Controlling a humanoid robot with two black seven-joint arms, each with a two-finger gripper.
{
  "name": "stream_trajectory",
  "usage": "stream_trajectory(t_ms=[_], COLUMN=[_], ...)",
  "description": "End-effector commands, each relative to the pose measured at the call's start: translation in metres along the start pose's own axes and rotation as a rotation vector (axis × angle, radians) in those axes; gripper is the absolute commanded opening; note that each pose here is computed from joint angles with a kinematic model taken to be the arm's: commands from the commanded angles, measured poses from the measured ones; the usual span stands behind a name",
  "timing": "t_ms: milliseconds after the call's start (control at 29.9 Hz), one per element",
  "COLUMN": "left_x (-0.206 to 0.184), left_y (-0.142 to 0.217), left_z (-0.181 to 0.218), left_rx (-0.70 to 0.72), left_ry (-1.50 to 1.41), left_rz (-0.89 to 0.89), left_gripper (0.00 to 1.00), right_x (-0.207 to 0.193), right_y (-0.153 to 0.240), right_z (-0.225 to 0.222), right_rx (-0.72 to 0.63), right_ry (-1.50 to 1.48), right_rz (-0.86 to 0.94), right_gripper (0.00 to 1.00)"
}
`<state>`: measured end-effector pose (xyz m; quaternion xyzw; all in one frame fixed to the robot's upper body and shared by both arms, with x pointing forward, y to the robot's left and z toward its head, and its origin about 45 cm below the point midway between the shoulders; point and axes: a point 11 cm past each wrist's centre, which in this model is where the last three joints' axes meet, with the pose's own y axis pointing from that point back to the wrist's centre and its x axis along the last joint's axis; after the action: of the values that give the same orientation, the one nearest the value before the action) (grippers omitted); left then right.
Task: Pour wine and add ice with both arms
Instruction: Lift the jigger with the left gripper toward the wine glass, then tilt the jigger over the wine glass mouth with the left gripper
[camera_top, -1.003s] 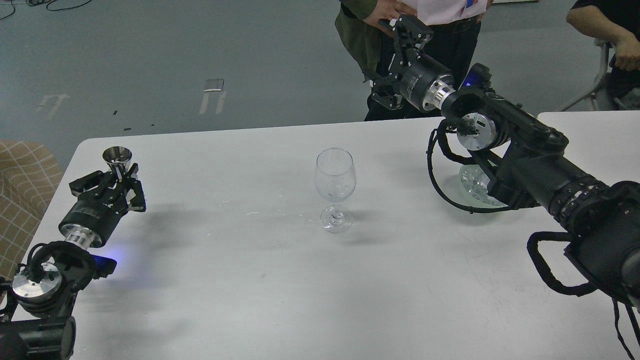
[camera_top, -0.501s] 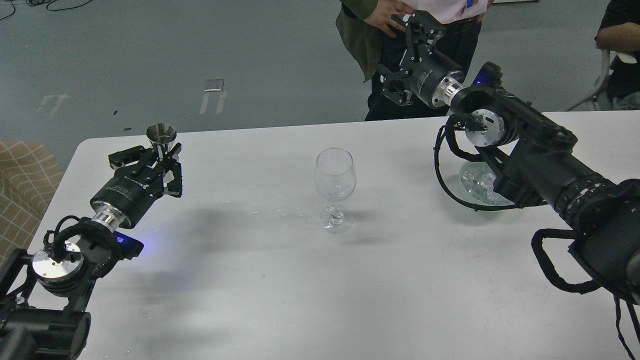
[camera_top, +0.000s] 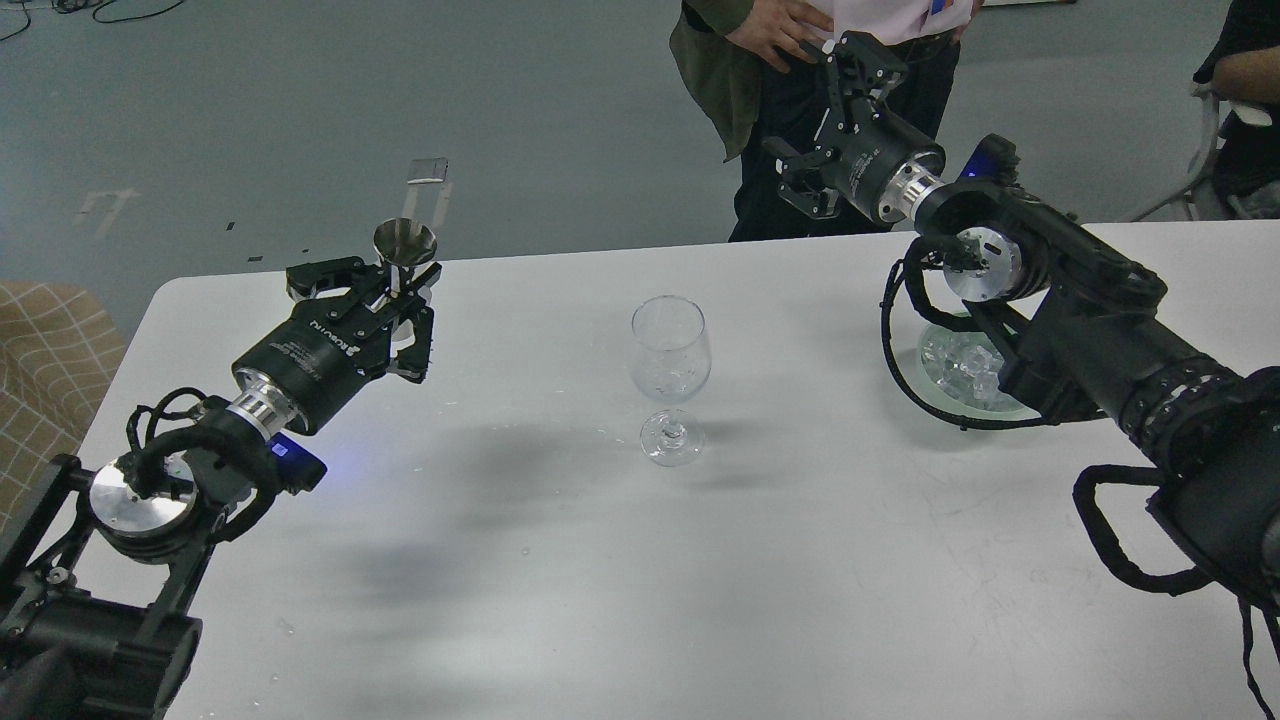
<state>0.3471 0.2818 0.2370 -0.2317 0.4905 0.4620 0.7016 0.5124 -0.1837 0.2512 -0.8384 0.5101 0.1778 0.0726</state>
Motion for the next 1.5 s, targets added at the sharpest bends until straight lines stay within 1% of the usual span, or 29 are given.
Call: stream_trajectory(t_ms=[0,301,769,969,1136,1303,1471], left_x=[-0.015,-0.042,-0.058,-0.058,-0.066,-0.068,-0.071], left_y=[-0.012,-0.037,-0.054,-0.058,-0.064,-0.069,-0.074], left_z=[-0.018,-0.031,-0.051,-0.06,-0.072,-0.081,-0.081], left_rx=[0.078,0.163,0.249,0.281,0.298,0.317,0.313], left_ry=[-0.047,-0.152,-0.242,-0.275,-0.261,-0.303,-0.33], left_rz=[-0.003,0.01,0.024,0.051,0.028,0.045,0.062], left_gripper=[0.0,0.0,0.0,0.0,0.0,0.0,0.0], right_x=[0.008,0.007,0.008,0.006,0.005,0.005,0.006], right_y=[0.004,0.005,0.005,0.004,0.004,0.004,0.004], right_z=[0.0,0.002,0.001,0.001,0.002,0.002,0.001], right_rx=[-0.001,-0.004,0.001,0.001,0.0,0.0,0.002], right_ry=[0.004,0.001,-0.004,-0.005,-0.006,-0.006,-0.007], right_rz=[0.014,0.012,0.012,0.009,0.006,0.006,0.008], right_gripper=[1.0,1.0,1.0,1.0,1.0,1.0,1.0])
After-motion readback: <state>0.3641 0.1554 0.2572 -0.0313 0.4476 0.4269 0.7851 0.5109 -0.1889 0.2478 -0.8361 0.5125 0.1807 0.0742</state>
